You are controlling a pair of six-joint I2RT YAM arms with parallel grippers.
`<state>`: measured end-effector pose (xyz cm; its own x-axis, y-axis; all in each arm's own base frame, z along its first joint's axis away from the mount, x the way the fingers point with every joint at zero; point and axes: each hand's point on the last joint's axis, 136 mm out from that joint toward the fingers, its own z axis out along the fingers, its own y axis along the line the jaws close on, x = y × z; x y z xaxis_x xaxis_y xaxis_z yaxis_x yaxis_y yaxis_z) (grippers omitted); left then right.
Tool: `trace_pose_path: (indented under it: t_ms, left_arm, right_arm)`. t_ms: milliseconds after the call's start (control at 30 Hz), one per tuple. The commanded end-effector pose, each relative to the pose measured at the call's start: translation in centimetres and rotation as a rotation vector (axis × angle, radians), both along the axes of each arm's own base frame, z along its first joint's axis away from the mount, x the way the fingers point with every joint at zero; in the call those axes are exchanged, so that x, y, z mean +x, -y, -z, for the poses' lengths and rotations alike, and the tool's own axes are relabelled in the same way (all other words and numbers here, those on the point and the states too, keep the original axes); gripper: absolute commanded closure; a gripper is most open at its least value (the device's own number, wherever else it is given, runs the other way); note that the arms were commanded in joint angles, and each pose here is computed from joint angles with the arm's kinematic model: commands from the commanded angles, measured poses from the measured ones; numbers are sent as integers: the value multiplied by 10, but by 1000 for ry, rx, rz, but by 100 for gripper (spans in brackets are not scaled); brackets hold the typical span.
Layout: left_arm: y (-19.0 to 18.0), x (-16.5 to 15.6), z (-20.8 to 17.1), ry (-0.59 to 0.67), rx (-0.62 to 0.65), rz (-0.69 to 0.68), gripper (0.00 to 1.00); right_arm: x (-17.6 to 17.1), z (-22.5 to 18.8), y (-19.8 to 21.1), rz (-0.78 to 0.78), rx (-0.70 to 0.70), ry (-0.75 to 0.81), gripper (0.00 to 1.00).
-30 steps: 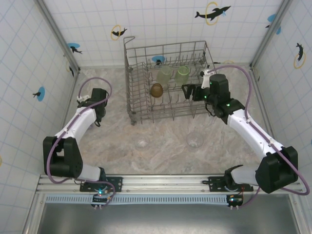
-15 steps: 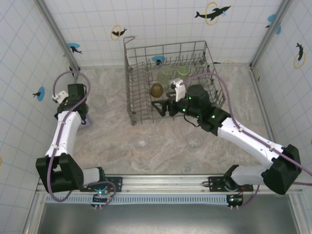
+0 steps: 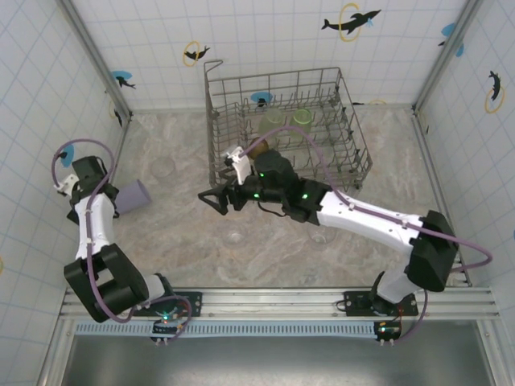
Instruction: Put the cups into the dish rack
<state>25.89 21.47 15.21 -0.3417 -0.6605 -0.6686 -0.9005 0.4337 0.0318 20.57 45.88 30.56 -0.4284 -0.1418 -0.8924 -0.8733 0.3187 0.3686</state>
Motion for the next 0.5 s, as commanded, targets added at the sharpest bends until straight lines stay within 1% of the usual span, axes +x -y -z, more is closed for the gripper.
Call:
trace_pose_path:
  t_ms: [0, 100, 200, 300, 367, 467]
  left_arm:
    - [-8, 17, 6, 42, -5, 40, 3]
    - [-10, 28, 12, 72, -25, 55, 3]
    - [-11, 37, 20, 104, -22, 76, 3]
    - [-11, 45, 21, 168, -2, 95, 3]
    - [-7, 53, 22, 208, -16, 118, 3]
    - [-5, 55, 31, 226, -34, 124, 3]
  right_arm:
    - [-5, -17, -30, -58, 38, 36, 0]
    - [-8, -3, -53, -94, -7, 23, 0]
    - [-5, 3, -70, -112, -13, 17, 0]
    - [0, 13, -86, -122, -31, -2, 0]
    - [1, 16, -95, -131, -38, -7, 0]
    - [3, 22, -107, -135, -47, -12, 0]
